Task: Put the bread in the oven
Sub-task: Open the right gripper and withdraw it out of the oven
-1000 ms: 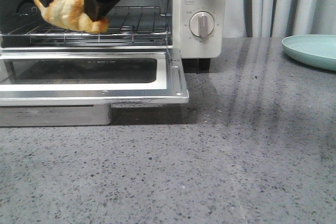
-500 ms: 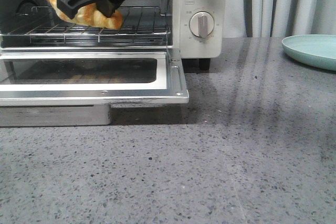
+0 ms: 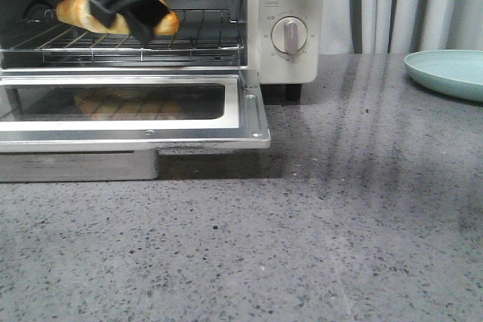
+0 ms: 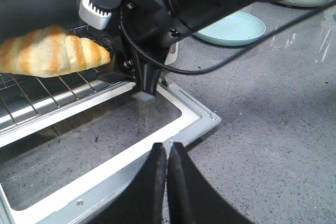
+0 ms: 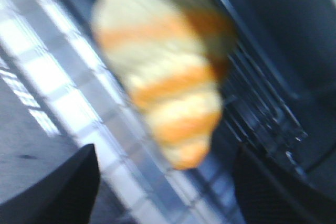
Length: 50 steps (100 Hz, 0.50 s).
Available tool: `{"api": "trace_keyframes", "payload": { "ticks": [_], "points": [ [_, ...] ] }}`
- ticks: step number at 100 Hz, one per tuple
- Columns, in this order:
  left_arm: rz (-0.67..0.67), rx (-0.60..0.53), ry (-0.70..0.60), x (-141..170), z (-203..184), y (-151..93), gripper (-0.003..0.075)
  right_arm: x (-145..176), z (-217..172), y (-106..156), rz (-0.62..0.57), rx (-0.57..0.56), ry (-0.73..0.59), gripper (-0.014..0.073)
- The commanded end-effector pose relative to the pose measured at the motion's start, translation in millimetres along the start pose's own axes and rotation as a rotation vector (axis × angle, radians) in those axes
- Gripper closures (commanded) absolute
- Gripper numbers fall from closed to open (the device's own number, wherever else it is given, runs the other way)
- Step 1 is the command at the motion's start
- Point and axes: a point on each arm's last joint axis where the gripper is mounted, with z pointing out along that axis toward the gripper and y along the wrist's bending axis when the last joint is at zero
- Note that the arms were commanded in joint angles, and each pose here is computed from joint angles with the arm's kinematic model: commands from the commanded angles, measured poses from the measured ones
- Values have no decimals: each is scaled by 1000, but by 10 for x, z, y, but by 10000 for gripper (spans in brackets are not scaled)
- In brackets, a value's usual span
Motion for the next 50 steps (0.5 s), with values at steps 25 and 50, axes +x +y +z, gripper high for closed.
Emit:
{"api": "trace_keyframes", "payload": {
  "ticks": [25,50],
  "points": [
    [6,-117,-272,-257,-210,48,742,-313,-1045,40,31,-77,-280,659],
    [143,-241,-366,-220,-407,61,742,167,-2020,-324,55,-54,-507,658]
  ]
}}
